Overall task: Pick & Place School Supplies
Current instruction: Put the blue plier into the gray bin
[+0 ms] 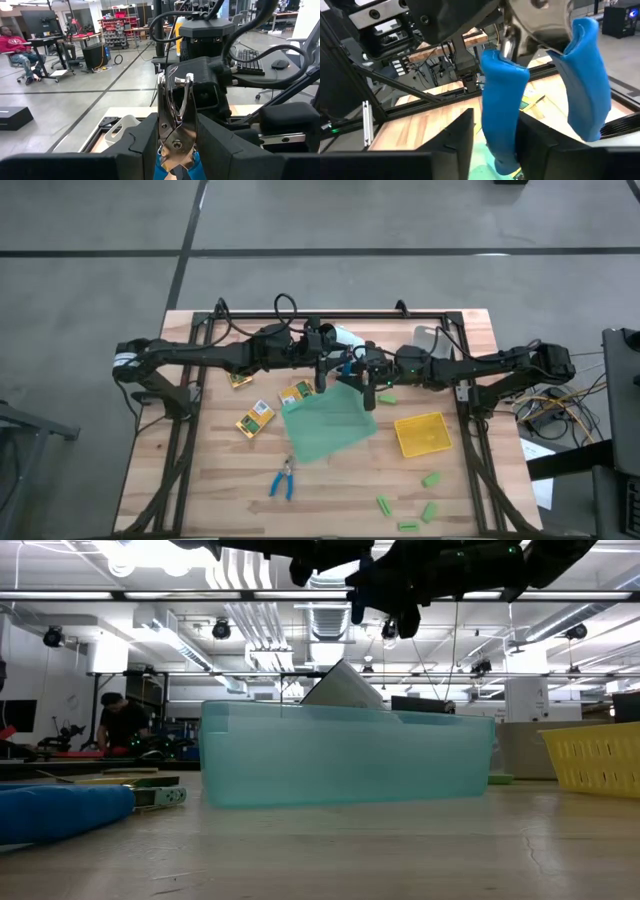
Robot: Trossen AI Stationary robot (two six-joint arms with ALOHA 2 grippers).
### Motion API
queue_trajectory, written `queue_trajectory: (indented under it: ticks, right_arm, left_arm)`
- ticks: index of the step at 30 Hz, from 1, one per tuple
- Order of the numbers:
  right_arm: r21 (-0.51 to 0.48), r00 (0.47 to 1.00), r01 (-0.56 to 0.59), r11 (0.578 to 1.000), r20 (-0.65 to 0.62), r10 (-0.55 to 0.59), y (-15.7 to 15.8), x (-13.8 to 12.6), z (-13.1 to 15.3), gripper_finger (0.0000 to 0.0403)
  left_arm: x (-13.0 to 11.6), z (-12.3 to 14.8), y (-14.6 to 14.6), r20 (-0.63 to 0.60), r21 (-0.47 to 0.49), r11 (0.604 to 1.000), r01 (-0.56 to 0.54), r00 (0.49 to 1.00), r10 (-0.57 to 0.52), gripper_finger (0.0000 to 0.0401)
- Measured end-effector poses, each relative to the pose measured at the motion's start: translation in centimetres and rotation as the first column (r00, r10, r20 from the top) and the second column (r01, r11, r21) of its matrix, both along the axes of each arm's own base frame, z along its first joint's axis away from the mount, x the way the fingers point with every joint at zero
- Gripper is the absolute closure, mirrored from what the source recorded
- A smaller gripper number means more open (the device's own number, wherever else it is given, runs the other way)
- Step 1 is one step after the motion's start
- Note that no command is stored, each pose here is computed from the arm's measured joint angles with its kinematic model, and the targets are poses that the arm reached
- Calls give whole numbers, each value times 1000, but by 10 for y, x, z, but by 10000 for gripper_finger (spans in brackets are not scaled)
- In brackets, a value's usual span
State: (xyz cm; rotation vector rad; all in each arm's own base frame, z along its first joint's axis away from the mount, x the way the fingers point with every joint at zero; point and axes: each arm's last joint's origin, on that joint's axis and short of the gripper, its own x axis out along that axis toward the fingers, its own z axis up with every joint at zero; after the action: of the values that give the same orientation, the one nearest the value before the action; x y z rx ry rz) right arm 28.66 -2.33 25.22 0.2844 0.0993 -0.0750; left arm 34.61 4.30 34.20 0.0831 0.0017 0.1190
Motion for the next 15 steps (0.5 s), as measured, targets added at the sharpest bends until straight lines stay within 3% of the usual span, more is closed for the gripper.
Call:
queue_trajectory:
  ticks: [6, 15]
  right_arm:
    - [-58, 1000, -11, 998, -1, 11, 0, 0, 0, 361]
    - [-98, 1000, -15, 995, -4, 15, 0, 0, 0, 362]
  left_arm:
    - [0, 0, 0, -3, -11, 1000, 2, 1000, -2, 281]
    - [0, 0, 0, -3, -1, 1000, 1, 1000, -1, 281]
